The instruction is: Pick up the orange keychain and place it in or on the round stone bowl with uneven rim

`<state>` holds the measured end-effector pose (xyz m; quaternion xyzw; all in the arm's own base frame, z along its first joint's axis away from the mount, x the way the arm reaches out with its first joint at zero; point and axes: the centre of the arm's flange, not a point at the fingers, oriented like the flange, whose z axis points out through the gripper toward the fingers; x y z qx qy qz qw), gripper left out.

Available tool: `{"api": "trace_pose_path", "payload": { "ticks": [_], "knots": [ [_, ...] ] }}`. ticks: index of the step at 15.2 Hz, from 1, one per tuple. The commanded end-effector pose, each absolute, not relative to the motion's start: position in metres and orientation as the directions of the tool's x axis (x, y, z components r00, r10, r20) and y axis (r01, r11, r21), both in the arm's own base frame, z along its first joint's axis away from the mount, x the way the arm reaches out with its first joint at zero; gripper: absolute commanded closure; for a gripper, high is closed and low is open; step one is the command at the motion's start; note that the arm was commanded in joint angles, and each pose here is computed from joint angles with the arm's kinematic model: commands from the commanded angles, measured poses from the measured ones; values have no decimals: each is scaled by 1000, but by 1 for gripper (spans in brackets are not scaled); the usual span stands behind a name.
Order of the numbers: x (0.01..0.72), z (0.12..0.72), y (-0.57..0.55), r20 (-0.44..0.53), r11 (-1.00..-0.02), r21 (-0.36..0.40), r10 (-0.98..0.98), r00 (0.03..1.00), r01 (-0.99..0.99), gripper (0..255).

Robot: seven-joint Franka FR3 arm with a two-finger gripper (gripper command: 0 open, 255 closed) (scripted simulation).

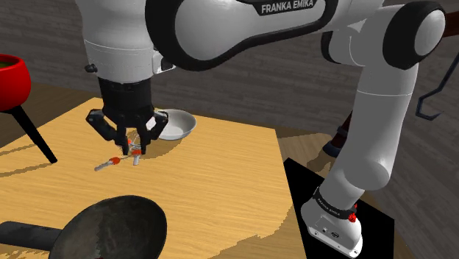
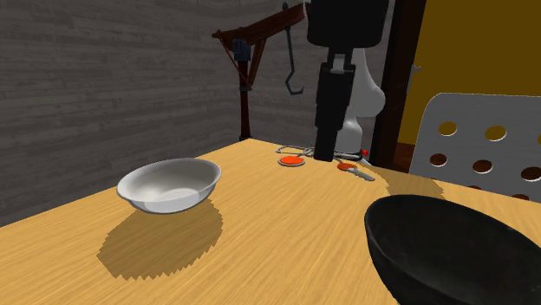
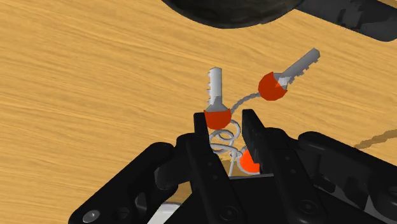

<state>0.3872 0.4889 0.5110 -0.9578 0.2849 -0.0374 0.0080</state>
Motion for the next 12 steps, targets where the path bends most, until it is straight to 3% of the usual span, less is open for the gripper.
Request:
{"api": "trace_pose_path", "payload": {
  "ticks": [1,12],
  "knots": [
    [368,512,506,67,-837,-37,-547,834,-546,255],
    [272,507,575,67,-837,-37,-547,835,-546,255]
  ]
}}
